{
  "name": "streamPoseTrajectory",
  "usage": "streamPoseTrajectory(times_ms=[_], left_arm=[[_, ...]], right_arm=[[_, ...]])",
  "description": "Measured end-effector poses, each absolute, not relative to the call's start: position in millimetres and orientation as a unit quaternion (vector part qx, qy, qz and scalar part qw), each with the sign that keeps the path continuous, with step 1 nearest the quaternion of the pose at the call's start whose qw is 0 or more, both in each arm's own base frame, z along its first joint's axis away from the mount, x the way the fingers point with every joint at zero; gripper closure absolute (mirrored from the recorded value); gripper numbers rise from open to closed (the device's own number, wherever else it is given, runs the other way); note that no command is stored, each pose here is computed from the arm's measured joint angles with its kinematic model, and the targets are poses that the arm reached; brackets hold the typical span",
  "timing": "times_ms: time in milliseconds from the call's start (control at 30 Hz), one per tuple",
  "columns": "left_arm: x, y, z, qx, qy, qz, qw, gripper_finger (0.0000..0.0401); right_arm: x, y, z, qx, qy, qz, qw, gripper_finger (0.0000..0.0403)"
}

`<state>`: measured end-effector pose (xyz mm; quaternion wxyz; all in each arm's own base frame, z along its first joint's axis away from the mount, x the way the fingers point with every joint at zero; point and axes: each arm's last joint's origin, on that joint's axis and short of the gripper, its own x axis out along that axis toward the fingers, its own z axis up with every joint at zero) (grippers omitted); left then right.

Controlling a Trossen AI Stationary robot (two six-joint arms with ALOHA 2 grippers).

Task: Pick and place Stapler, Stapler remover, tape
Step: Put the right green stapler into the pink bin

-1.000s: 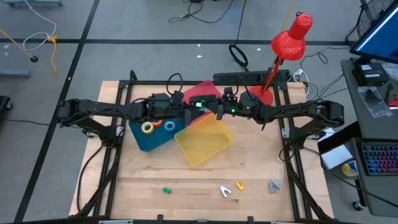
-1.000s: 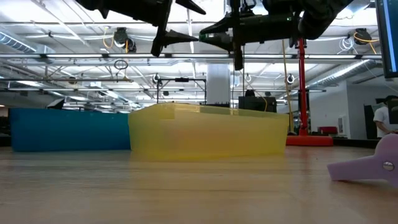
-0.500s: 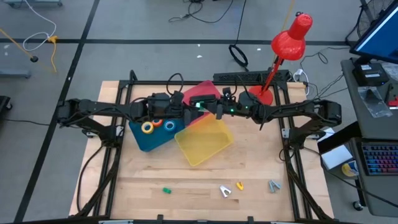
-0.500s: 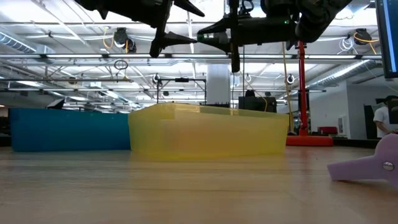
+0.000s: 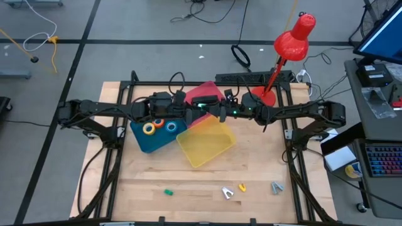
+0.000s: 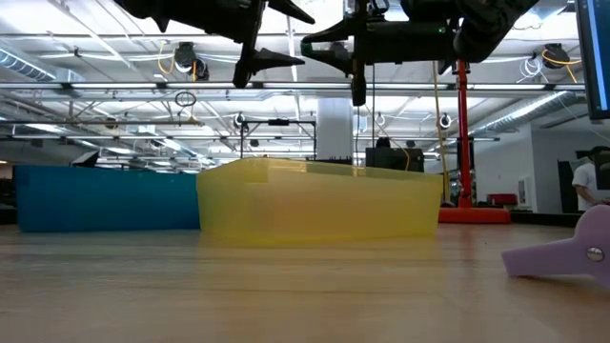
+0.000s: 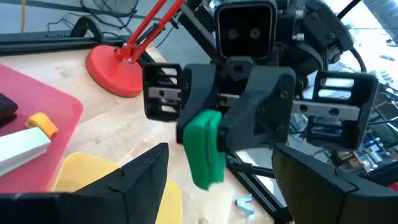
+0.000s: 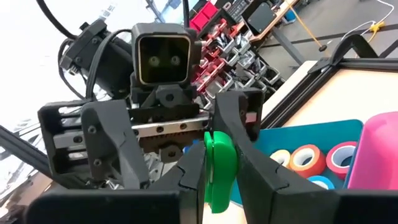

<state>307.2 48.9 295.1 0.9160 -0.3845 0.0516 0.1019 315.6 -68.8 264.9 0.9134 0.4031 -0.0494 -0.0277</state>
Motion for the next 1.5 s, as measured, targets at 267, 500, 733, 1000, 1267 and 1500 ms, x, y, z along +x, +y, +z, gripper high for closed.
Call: streamPoseTrajectory(times_ms=[267, 500, 733, 1000, 1267, 1500], left_arm=[[307.2, 48.8, 294.8, -0.385, 0.053, 0.101, 0.916, 0.0119], [313.4, 48.9, 290.2, -0.389, 0.052, 0.085, 0.916, 0.0119], [323.2, 50.4, 281.5, -0.394, 0.054, 0.063, 0.915, 0.0119], [322.4, 54.9, 284.2, -0.395, 0.047, 0.047, 0.916, 0.0121], [322.1, 55.0, 282.9, -0.396, 0.055, 0.041, 0.915, 0.0211], [321.4, 57.4, 282.8, -0.399, 0.059, 0.031, 0.914, 0.0272]], right_arm=[[315.6, -69.0, 265.0, 0.404, -0.050, -0.028, 0.913, 0.0346], [315.6, -68.9, 265.0, 0.408, -0.050, -0.027, 0.911, 0.0346], [315.7, -68.6, 264.1, 0.411, -0.044, -0.024, 0.910, 0.0346], [315.7, -68.3, 263.5, 0.417, -0.038, -0.020, 0.908, 0.0346], [315.7, -68.0, 264.0, 0.416, -0.039, -0.015, 0.908, 0.0346], [315.2, -68.4, 264.2, 0.417, -0.036, -0.008, 0.908, 0.0347]])
